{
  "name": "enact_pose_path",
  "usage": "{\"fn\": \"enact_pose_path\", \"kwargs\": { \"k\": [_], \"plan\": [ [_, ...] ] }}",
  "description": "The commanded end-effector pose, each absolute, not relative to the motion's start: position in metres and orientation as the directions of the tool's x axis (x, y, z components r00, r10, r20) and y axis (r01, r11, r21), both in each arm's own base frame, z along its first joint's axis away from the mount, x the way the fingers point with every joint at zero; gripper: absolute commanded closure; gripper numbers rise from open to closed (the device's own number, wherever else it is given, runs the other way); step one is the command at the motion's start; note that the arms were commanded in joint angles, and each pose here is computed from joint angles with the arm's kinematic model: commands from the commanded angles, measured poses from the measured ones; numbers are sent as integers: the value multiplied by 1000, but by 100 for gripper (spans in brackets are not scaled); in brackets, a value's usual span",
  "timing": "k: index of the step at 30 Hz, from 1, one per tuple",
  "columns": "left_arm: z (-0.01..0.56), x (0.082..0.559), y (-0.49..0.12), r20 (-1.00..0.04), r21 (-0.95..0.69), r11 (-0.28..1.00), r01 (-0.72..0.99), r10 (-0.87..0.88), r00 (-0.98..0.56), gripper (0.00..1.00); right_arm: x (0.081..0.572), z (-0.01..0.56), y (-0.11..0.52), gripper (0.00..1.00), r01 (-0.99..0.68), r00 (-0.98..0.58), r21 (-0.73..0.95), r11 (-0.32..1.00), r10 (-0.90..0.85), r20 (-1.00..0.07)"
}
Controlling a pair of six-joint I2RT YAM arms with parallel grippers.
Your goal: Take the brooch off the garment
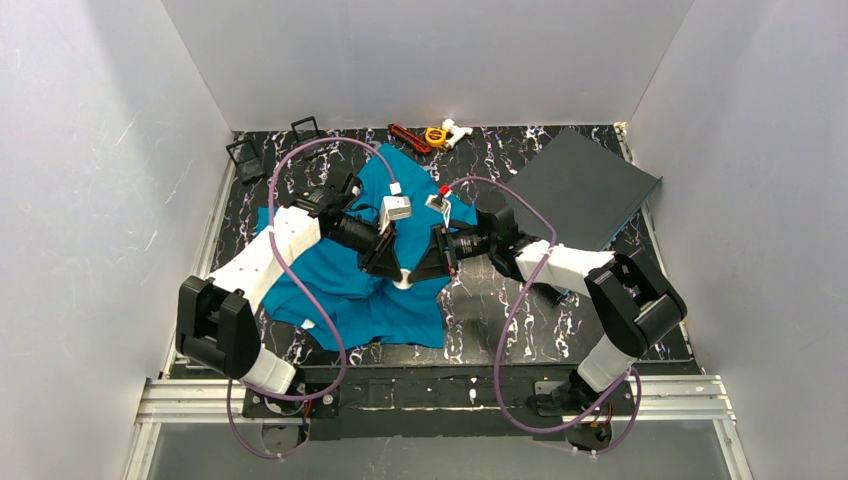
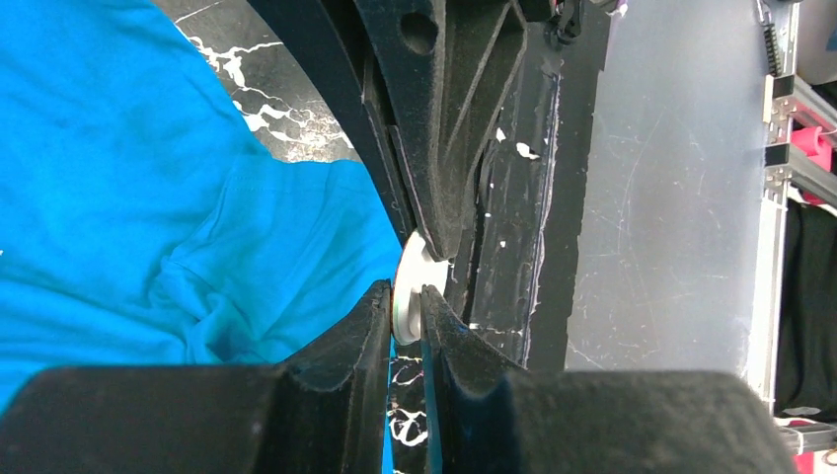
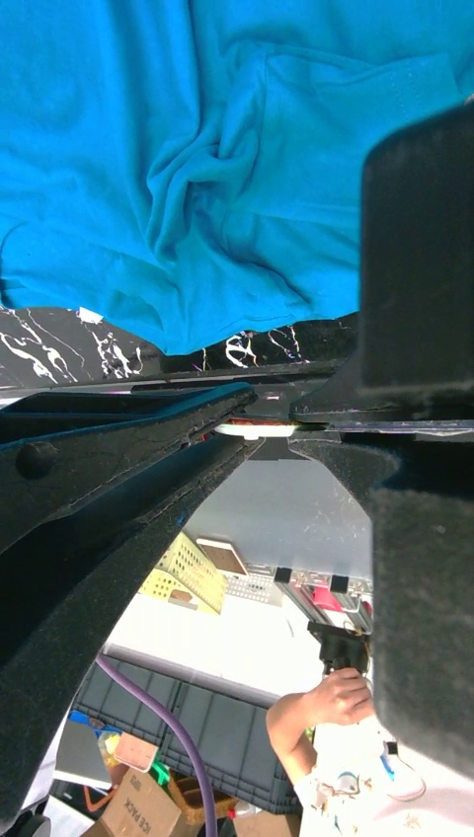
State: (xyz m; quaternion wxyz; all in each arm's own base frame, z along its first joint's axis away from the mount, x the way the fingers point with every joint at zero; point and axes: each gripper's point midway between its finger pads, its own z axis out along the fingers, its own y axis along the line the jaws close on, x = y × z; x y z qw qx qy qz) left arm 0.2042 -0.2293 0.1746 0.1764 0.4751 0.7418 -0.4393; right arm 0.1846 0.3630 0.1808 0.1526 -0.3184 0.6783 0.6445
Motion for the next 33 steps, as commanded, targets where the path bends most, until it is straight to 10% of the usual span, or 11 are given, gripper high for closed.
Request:
{"fn": "enact_pose_path", "kwargs": {
  "k": [1,19,33],
  "plan": [
    [173,210,-215,-678,-389,166,906,614,-404,93,183,195,362,99,-643,-728,763,-72,-253,-637],
    [192,207,-210,-710,-317,135,939,623,-329,62,185,188,363,99,-652,-722,757,-43,-269,-637],
    [200,204,-225,-672,-565,126,815,502,-544,63,180,199,361,99,-667,-699,738,-97,-261,-666]
  ]
}}
